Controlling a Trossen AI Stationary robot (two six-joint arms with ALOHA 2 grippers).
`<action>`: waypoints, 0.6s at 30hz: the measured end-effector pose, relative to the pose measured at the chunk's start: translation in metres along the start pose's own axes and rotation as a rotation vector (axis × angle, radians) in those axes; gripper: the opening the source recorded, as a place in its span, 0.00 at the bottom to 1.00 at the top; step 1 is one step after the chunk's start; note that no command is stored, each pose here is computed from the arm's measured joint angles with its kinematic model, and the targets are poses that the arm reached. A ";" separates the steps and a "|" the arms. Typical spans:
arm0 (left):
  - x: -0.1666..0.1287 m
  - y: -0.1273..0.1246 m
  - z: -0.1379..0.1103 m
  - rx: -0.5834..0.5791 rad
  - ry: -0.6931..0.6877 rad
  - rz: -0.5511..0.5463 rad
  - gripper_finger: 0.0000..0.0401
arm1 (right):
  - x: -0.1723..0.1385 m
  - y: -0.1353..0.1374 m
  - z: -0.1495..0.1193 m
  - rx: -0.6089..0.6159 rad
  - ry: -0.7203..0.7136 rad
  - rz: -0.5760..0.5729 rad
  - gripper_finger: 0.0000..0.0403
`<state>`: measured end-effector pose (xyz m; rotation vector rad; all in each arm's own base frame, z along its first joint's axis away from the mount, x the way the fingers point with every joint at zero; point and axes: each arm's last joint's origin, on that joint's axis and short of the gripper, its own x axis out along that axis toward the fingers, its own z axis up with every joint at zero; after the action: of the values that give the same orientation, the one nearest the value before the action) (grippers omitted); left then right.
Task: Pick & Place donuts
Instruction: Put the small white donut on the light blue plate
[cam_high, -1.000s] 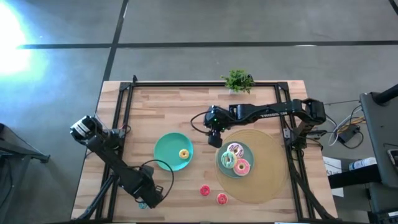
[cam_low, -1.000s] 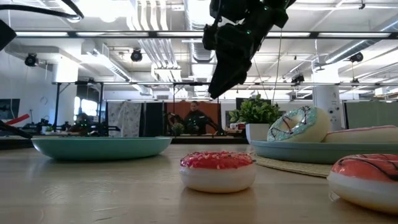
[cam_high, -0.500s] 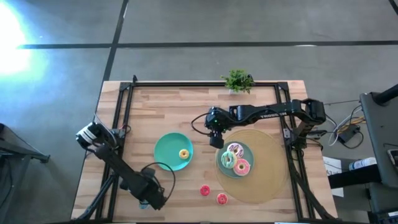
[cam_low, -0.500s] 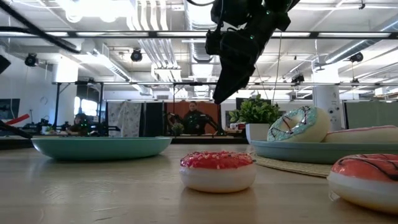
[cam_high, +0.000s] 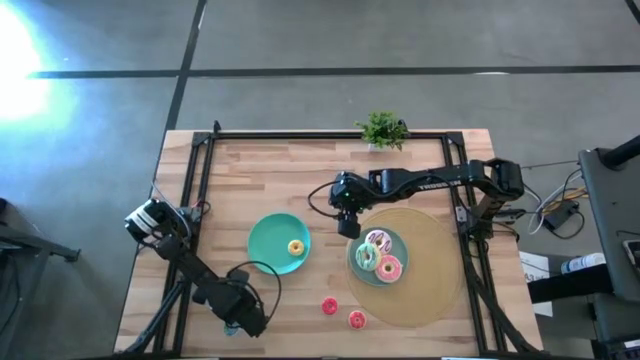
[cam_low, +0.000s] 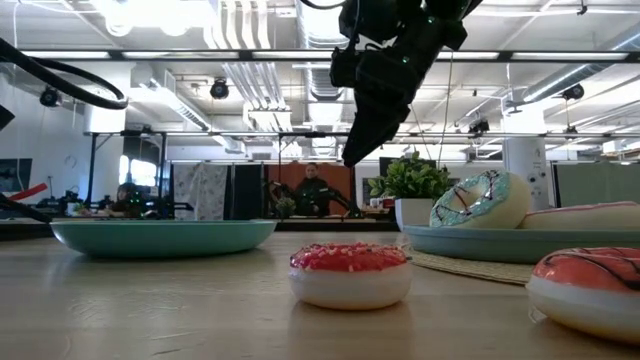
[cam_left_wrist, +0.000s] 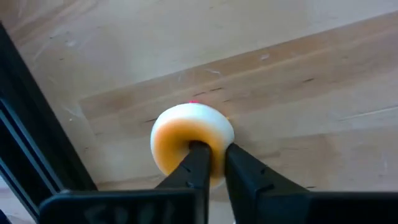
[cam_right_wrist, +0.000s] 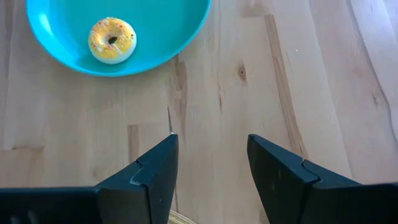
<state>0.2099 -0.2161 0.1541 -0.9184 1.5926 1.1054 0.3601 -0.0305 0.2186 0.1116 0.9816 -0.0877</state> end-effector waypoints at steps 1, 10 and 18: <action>0.000 0.000 0.000 0.000 -0.002 -0.003 0.02 | 0.000 0.000 0.000 -0.008 -0.002 0.002 0.46; -0.049 0.011 0.006 0.011 -0.197 -0.385 0.00 | -0.020 0.001 0.006 -0.141 -0.068 0.029 0.46; -0.123 0.059 0.033 0.053 -0.573 -0.939 0.00 | -0.039 0.012 0.026 -0.406 -0.270 0.328 0.44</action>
<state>0.1963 -0.1598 0.2822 -1.0227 0.5783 0.5553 0.3611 -0.0216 0.2661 -0.1112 0.6853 0.3881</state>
